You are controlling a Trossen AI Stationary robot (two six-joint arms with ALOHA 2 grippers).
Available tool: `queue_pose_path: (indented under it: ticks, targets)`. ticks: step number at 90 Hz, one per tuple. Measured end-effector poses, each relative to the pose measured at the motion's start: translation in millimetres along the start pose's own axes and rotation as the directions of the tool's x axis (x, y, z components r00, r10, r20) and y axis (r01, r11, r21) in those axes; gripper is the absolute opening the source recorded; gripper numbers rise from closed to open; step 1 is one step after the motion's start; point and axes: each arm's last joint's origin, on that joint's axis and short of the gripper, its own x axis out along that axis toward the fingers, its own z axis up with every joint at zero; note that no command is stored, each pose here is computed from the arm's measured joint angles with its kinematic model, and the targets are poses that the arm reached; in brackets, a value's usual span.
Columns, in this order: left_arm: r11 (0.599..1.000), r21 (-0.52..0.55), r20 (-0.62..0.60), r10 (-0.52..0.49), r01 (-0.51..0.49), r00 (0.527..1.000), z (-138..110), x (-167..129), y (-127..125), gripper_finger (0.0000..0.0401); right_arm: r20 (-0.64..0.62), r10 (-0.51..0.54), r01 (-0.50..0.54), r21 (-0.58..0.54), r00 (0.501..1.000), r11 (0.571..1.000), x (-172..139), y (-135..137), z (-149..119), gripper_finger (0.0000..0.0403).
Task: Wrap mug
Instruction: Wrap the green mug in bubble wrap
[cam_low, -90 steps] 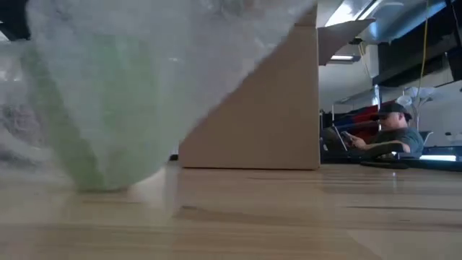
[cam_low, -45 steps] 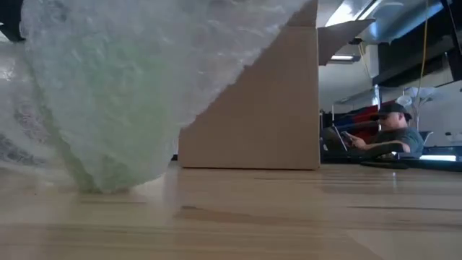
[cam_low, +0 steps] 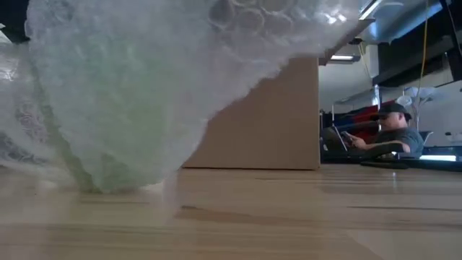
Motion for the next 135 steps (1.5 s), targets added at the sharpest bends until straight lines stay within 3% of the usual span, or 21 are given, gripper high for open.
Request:
queue_pose_path:
  ticks: [22,37,55,67,90,108,126,135]
  targets:
    - [1.000,-0.001,0.001,0.000,0.000,1.000,0,0,0,0.0000,-0.010,-0.041,0.041,0.005,0.999,0.999,-11,-1,-2,0.0193]
    - [1.000,0.000,0.000,0.001,-0.001,1.000,0,0,0,0.0000,-0.087,-0.066,0.069,0.034,0.994,0.997,-16,-2,-9,0.0193]
    - [1.000,0.000,-0.001,0.001,-0.001,1.000,0,0,0,0.0000,-0.209,-0.210,0.225,0.051,0.955,0.973,-32,-8,-23,0.0193]
    - [1.000,0.000,-0.001,0.001,-0.001,1.000,0,0,0,0.0000,-0.147,-0.280,0.291,0.063,0.949,0.954,-47,-9,-20,0.0193]
    - [1.000,0.000,-0.001,0.001,-0.001,1.000,0,0,0,0.0000,-0.040,-0.264,0.267,0.115,0.964,0.957,-72,-7,-12,0.0193]
    - [1.000,0.000,-0.001,0.001,-0.001,1.000,0,0,0,0.0000,0.018,-0.207,0.204,0.103,0.978,0.974,-73,9,-9,0.0193]
    - [1.000,0.003,-0.001,0.001,-0.001,1.000,0,0,0,0.0000,0.102,-0.163,0.157,0.066,0.981,0.985,-53,24,-2,0.0193]
    - [1.000,0.002,0.000,0.000,0.000,1.000,0,0,0,0.0000,0.139,-0.094,0.090,0.037,0.986,0.995,-39,29,4,0.0189]
